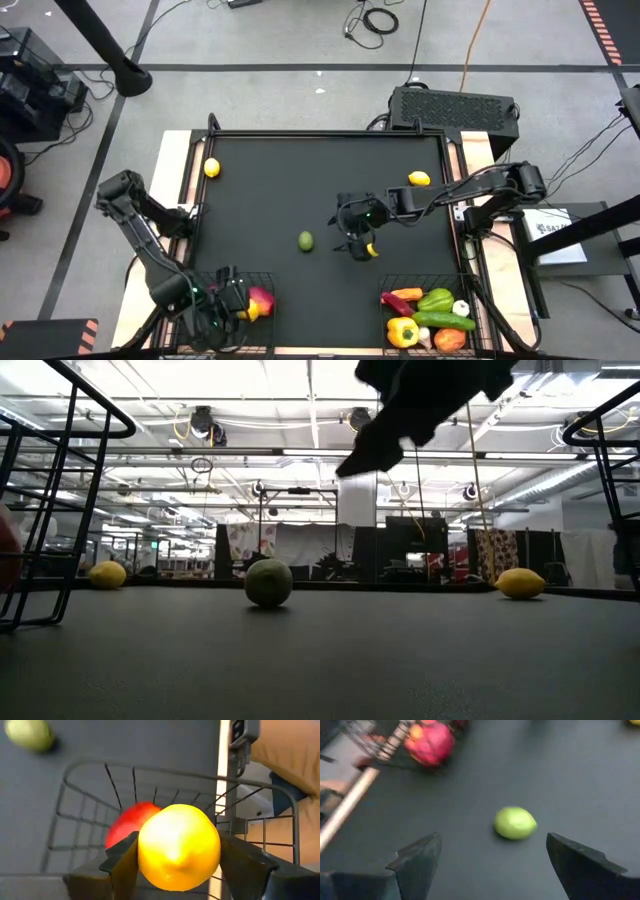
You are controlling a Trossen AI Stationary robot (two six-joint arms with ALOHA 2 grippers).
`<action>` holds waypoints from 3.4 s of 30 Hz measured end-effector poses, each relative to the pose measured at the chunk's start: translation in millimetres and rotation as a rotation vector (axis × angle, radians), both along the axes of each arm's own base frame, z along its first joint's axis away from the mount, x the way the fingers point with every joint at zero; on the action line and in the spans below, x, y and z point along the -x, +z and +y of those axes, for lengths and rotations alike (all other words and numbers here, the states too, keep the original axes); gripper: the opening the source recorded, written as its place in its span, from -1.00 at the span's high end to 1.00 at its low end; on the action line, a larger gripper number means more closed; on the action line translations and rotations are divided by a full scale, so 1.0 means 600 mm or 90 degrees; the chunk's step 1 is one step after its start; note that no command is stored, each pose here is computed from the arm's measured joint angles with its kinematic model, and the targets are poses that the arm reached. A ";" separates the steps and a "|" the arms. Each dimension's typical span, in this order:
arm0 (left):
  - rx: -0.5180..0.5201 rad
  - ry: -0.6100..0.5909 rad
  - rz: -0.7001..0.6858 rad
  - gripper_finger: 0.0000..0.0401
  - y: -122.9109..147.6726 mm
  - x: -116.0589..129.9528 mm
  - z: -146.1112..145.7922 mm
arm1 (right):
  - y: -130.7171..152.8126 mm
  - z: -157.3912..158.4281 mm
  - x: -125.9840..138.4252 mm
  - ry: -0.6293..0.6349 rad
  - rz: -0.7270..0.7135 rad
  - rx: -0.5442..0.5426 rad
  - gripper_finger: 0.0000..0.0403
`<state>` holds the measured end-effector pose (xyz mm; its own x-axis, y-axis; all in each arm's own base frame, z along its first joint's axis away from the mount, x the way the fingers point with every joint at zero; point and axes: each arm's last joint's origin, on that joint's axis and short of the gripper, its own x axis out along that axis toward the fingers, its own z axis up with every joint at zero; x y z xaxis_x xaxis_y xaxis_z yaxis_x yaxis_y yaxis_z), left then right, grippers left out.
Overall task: Sort produce into baskets
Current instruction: Put the center yellow lemon into the left wire basket, then put the green lime into the left wire basket
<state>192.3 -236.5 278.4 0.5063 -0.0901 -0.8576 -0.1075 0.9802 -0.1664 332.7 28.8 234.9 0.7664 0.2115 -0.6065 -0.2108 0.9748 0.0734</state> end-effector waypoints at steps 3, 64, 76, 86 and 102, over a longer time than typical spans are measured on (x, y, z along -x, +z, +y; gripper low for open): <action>0.021 0.032 0.038 -0.29 -0.017 -0.004 -0.008 | -0.026 0.006 -0.018 0.000 -0.001 0.015 -0.74; -0.374 0.118 -0.146 -0.61 -0.022 -0.076 0.075 | -0.185 -0.002 -0.145 -0.062 0.053 0.085 -0.55; -0.374 0.118 -0.146 -0.61 -0.022 -0.076 0.075 | -0.182 -0.001 -0.143 -0.032 0.051 0.113 -0.18; -0.373 0.119 -0.146 -0.61 -0.022 -0.075 0.075 | -0.189 0.006 -0.133 0.038 0.100 0.048 -0.01; -0.373 0.124 -0.154 -0.61 -0.021 -0.077 0.075 | -0.180 0.046 -0.137 0.146 0.036 0.055 -0.64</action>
<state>238.2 -191.7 265.6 0.6503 0.4694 -0.5973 -0.3180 0.8823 0.3471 414.8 56.2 126.8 0.6688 0.3216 -0.6702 -0.4255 0.9049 0.0096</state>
